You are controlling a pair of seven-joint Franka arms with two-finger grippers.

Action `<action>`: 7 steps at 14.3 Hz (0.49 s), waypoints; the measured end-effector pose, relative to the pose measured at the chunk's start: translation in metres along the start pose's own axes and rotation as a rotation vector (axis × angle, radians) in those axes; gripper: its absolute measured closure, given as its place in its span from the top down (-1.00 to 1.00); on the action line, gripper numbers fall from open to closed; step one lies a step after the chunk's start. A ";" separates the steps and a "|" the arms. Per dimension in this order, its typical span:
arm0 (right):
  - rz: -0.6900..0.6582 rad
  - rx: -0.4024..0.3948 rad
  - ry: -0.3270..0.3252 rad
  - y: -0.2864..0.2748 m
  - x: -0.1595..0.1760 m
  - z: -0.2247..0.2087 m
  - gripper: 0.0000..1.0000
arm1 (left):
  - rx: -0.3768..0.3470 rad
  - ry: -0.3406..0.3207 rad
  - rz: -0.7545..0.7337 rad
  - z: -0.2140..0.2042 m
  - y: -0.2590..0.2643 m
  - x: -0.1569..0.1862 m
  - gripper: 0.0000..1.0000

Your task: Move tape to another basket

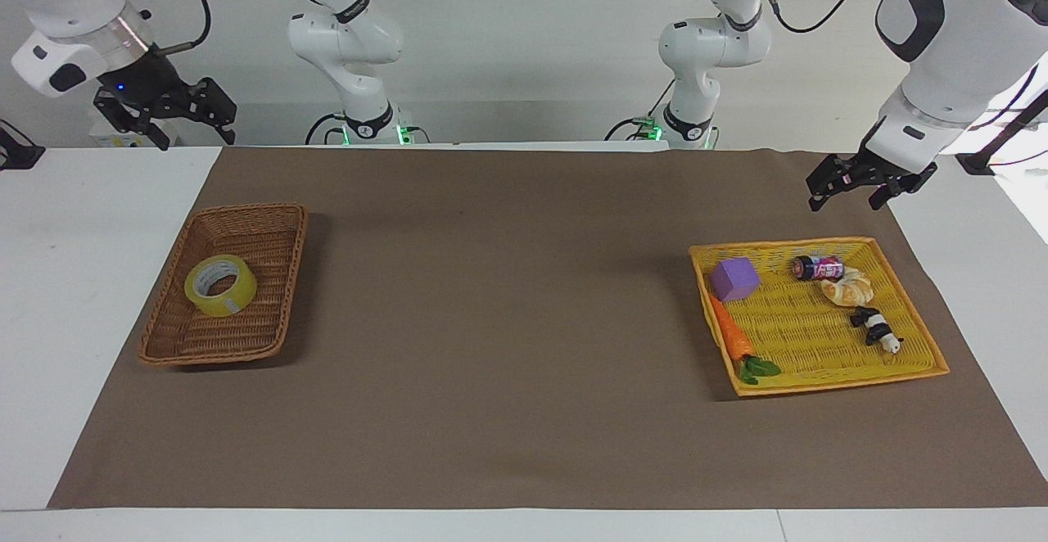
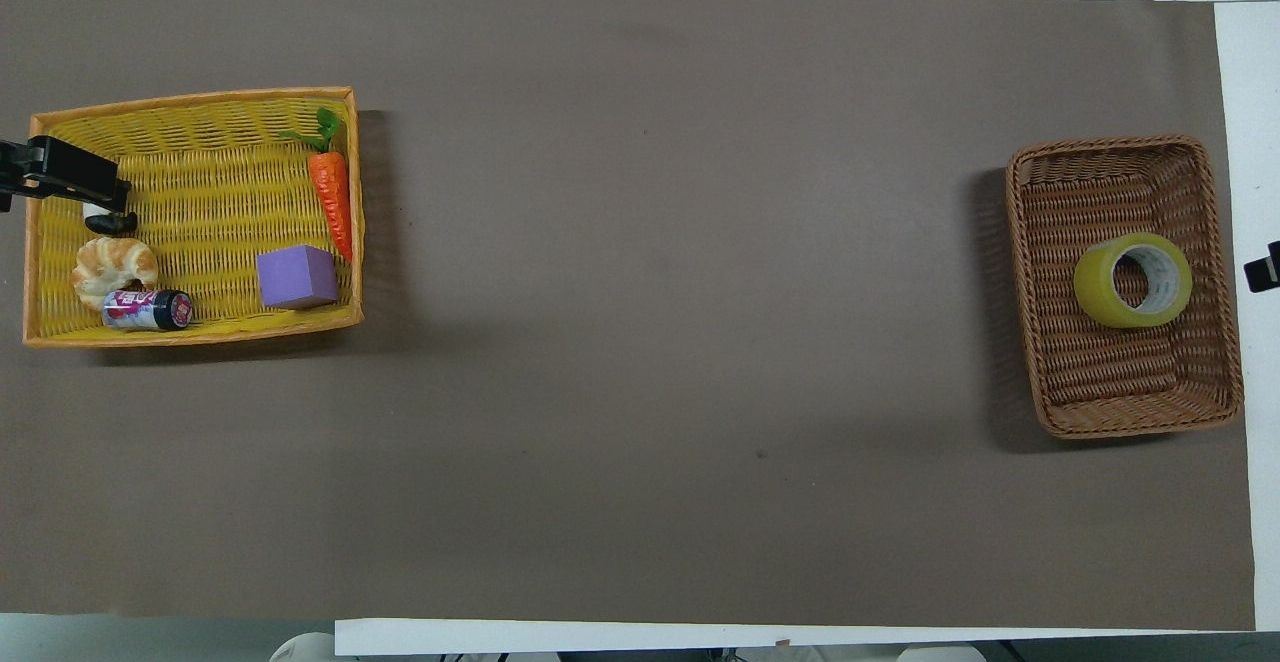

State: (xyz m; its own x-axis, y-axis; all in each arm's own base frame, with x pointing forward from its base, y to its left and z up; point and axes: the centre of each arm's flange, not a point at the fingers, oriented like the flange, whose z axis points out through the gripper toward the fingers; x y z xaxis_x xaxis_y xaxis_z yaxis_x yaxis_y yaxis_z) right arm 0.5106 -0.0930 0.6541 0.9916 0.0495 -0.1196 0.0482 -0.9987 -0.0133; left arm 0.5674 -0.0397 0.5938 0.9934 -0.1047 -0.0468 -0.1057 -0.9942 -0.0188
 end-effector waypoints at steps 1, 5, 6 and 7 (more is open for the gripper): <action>0.004 -0.002 0.003 0.001 -0.001 -0.003 1.00 | 0.000 0.000 -0.001 0.000 0.000 0.000 1.00; 0.008 -0.009 0.009 -0.002 0.001 -0.008 1.00 | 0.000 -0.001 -0.002 0.000 -0.001 0.000 1.00; 0.019 -0.010 0.010 -0.003 0.001 -0.008 1.00 | 0.000 -0.001 -0.002 0.000 -0.001 0.000 1.00; 0.027 -0.010 0.010 -0.003 0.001 -0.008 1.00 | 0.000 -0.001 -0.002 0.000 -0.001 0.000 1.00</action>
State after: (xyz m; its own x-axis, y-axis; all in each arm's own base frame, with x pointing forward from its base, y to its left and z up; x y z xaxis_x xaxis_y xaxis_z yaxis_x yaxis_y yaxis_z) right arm 0.5126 -0.0905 0.6623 0.9938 0.0222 -0.1094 0.0222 -0.9998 -0.0006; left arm 0.5674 -0.0384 0.5936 0.9936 -0.1023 -0.0480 -0.1034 -0.9945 -0.0190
